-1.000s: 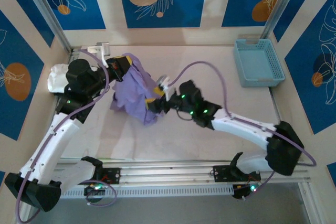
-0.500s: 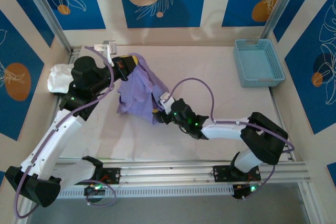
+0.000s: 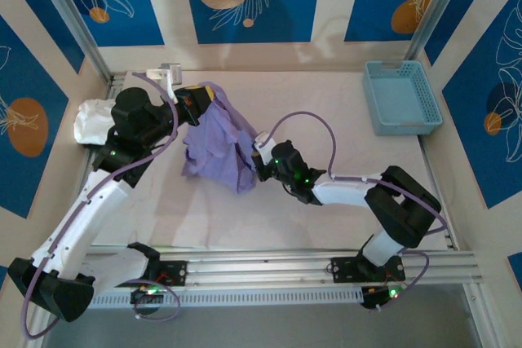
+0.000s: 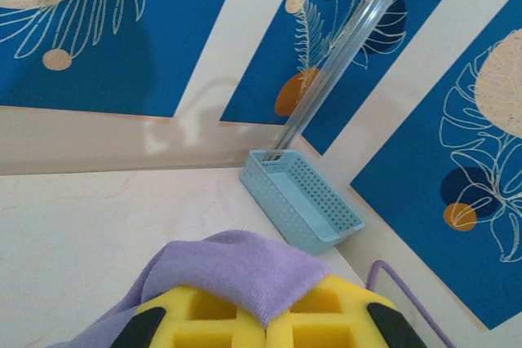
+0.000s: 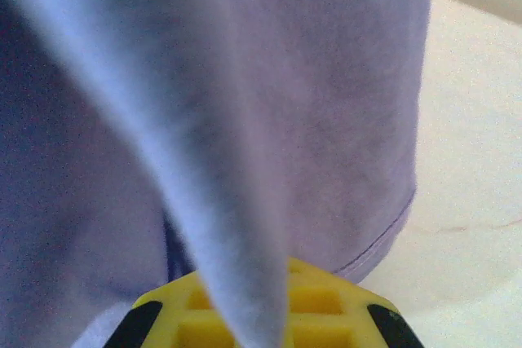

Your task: Fold the inside-out t-shirt

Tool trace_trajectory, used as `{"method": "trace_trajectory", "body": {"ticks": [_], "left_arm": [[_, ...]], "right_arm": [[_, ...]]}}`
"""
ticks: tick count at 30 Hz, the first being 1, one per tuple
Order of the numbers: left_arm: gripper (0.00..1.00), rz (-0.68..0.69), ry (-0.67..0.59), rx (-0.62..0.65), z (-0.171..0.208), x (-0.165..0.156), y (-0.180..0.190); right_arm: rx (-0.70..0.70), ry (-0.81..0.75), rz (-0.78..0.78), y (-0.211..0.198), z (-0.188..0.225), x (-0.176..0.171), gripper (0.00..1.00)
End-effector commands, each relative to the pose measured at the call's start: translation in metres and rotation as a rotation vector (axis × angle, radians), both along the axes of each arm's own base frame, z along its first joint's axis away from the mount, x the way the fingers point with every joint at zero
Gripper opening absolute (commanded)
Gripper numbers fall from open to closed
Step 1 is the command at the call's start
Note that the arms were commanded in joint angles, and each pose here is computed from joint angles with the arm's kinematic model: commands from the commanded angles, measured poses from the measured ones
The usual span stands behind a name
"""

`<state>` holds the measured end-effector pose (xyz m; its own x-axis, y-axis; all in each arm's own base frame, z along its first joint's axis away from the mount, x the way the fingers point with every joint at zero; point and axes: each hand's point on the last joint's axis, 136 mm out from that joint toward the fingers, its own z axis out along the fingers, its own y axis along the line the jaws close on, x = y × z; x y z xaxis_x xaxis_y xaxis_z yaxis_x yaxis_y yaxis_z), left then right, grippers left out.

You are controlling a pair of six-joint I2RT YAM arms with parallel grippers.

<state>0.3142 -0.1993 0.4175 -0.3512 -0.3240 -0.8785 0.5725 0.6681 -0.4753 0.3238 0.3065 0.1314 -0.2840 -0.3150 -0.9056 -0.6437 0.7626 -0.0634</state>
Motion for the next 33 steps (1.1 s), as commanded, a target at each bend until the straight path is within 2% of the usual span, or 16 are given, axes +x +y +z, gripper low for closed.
{"method": "trace_trajectory", "body": {"ticks": [1, 8, 11, 14, 19, 25, 29, 33], "left_arm": [[0.0, 0.058, -0.118, 0.024, 0.035, -0.008, 0.012], [0.0, 0.288, -0.338, 0.191, 0.075, -0.033, 0.065], [0.0, 0.319, -0.413, 0.209, 0.092, -0.047, 0.075], [0.0, 0.31, -0.446, 0.195, 0.104, -0.058, 0.077], [0.0, 0.252, -0.465, 0.148, 0.12, -0.081, 0.076], [0.0, 0.219, -0.53, 0.088, 0.147, -0.111, 0.082], [0.0, 0.237, -0.589, 0.062, 0.174, -0.125, 0.089], [0.0, 0.293, -0.625, 0.073, 0.193, -0.126, 0.098]], "right_arm": [[0.067, -0.154, -0.045, -0.022, 0.086, 0.007, 0.0], [0.252, -0.281, -0.041, -0.108, 0.272, -0.039, 0.0], [0.252, -0.327, -0.021, -0.124, 0.325, -0.063, 0.0], [0.262, -0.346, 0.001, -0.133, 0.361, -0.083, 0.0], [0.315, -0.378, 0.023, -0.149, 0.398, -0.116, 0.0], [0.395, -0.413, 0.095, -0.157, 0.419, -0.153, 0.0], [0.43, -0.448, 0.113, -0.16, 0.432, -0.163, 0.0], [0.438, -0.451, 0.122, -0.156, 0.434, -0.159, 0.0]]}}
